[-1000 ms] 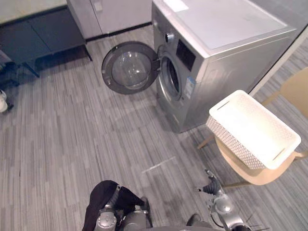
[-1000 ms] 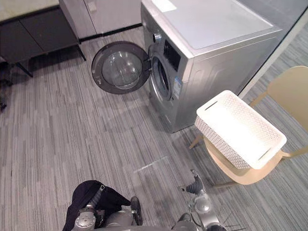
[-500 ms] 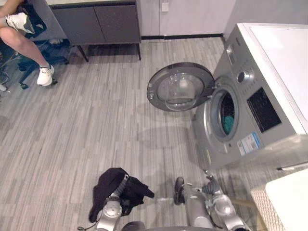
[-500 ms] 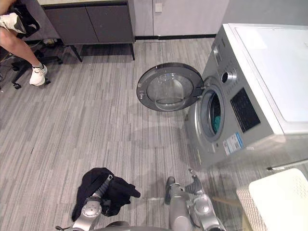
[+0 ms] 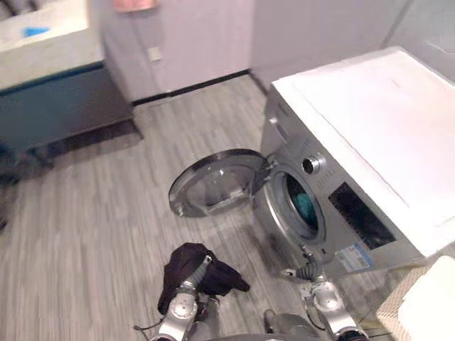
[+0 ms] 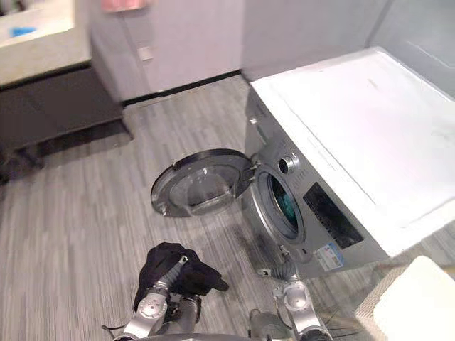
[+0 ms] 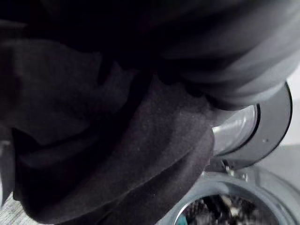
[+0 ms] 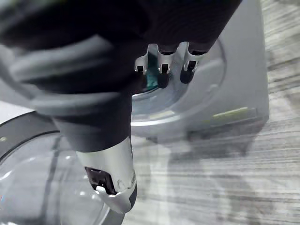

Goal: Pick up the laundry basket with both hands and put the clothes into the washing machine.

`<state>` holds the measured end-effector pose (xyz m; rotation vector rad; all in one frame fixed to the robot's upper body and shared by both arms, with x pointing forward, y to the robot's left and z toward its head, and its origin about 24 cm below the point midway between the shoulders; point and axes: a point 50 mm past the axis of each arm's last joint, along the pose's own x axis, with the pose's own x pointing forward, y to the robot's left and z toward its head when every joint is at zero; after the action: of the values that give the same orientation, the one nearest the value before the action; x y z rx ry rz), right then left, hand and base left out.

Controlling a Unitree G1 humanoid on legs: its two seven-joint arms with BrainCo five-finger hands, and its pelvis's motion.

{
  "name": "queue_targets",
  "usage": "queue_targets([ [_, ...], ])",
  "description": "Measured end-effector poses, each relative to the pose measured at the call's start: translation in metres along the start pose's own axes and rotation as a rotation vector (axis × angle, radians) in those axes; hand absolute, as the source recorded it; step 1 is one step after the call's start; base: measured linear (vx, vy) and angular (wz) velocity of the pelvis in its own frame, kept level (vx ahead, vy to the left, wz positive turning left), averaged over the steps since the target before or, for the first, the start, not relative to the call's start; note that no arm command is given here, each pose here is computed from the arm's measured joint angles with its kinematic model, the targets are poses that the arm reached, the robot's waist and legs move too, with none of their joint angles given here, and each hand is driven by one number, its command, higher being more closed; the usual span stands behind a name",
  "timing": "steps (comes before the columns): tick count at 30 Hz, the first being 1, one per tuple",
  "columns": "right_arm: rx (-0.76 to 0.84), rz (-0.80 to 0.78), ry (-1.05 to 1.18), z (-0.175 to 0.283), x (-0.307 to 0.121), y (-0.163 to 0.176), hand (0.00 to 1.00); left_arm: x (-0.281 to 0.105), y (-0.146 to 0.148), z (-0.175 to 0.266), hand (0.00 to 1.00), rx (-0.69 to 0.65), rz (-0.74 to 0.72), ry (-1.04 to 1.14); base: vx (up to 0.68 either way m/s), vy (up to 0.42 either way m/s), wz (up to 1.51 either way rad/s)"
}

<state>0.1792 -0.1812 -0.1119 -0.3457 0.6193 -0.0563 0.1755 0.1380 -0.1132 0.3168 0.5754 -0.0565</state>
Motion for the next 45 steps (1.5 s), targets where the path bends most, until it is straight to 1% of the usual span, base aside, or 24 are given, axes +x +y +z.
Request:
queue_targets([
  [2,0.018,0.019,0.037,-0.009,-0.006,0.010,0.00,0.002,0.010,-0.001,1.00,0.025,0.016,0.000,0.11,0.307,-1.41],
  [5,0.024,0.046,0.037,-0.007,-0.006,0.019,0.00,0.001,0.023,-0.008,1.00,0.044,0.048,0.020,0.07,0.255,-1.70],
  [10,0.024,0.046,0.013,0.002,0.000,0.019,0.00,0.006,0.038,0.001,1.00,0.057,0.082,-0.010,0.10,0.114,-1.21],
  [13,0.024,0.047,0.053,-0.011,-0.007,0.020,0.00,0.008,0.045,0.003,1.00,0.046,0.108,-0.014,0.13,-0.076,-0.59],
  [15,0.013,0.041,0.066,-0.016,-0.008,0.016,0.00,0.006,0.046,0.000,1.00,0.036,0.110,0.001,0.15,-0.125,-0.97],
  [17,-0.002,0.021,0.071,-0.018,-0.007,0.006,0.00,0.003,0.037,-0.005,1.00,0.002,0.093,0.019,0.19,0.002,-1.15],
  [18,-0.001,-0.003,0.079,-0.019,-0.005,-0.002,0.00,0.003,0.031,-0.004,1.00,-0.021,0.082,0.019,0.20,0.103,-1.18],
  [20,0.016,-0.050,0.090,-0.020,-0.004,-0.011,0.00,0.007,0.028,0.005,1.00,-0.030,0.075,-0.005,0.16,0.129,-0.93],
  [23,0.024,-0.055,0.119,-0.028,-0.007,-0.011,0.00,0.010,0.024,0.014,1.00,-0.042,0.064,-0.036,0.16,0.206,-0.49],
  [26,0.056,-0.031,0.139,-0.031,-0.012,0.002,0.00,0.013,0.028,0.020,1.00,0.015,0.043,-0.063,0.10,0.158,-0.13],
  [28,0.056,-0.029,0.138,-0.031,-0.012,0.003,0.00,0.012,0.028,0.019,1.00,0.014,0.043,-0.063,0.03,0.115,-0.24],
  [29,0.056,-0.029,0.130,-0.029,-0.010,0.002,0.00,0.012,0.029,0.019,1.00,0.017,0.045,-0.061,-0.02,0.099,-0.45],
  [32,0.056,-0.049,0.044,-0.001,0.006,-0.006,0.00,0.015,0.036,0.030,1.00,0.026,0.062,-0.108,-0.10,0.051,-0.42],
  [35,0.058,-0.082,-0.065,0.030,0.018,-0.017,0.00,0.028,0.045,0.072,1.00,0.014,0.097,-0.239,-0.26,0.016,-0.19],
  [38,0.080,-0.107,-0.229,0.072,0.021,-0.021,0.00,0.036,0.055,0.124,1.00,-0.029,0.152,-0.400,-0.25,0.013,-0.20],
  [41,0.128,-0.128,-0.406,0.118,0.016,-0.020,0.00,0.033,0.060,0.178,1.00,-0.086,0.199,-0.580,-0.21,0.012,-0.21],
  [42,0.146,-0.135,-0.442,0.127,0.014,-0.021,0.00,0.031,0.062,0.190,1.00,-0.096,0.207,-0.619,-0.18,-0.003,-0.21],
  [43,0.191,-0.145,-0.528,0.149,0.008,-0.021,0.00,0.026,0.069,0.217,1.00,-0.124,0.243,-0.710,-0.18,-0.016,-0.20],
  [45,0.229,-0.155,-0.629,0.175,0.001,-0.022,0.00,0.019,0.076,0.250,1.00,-0.152,0.284,-0.811,-0.20,-0.035,-0.19],
])
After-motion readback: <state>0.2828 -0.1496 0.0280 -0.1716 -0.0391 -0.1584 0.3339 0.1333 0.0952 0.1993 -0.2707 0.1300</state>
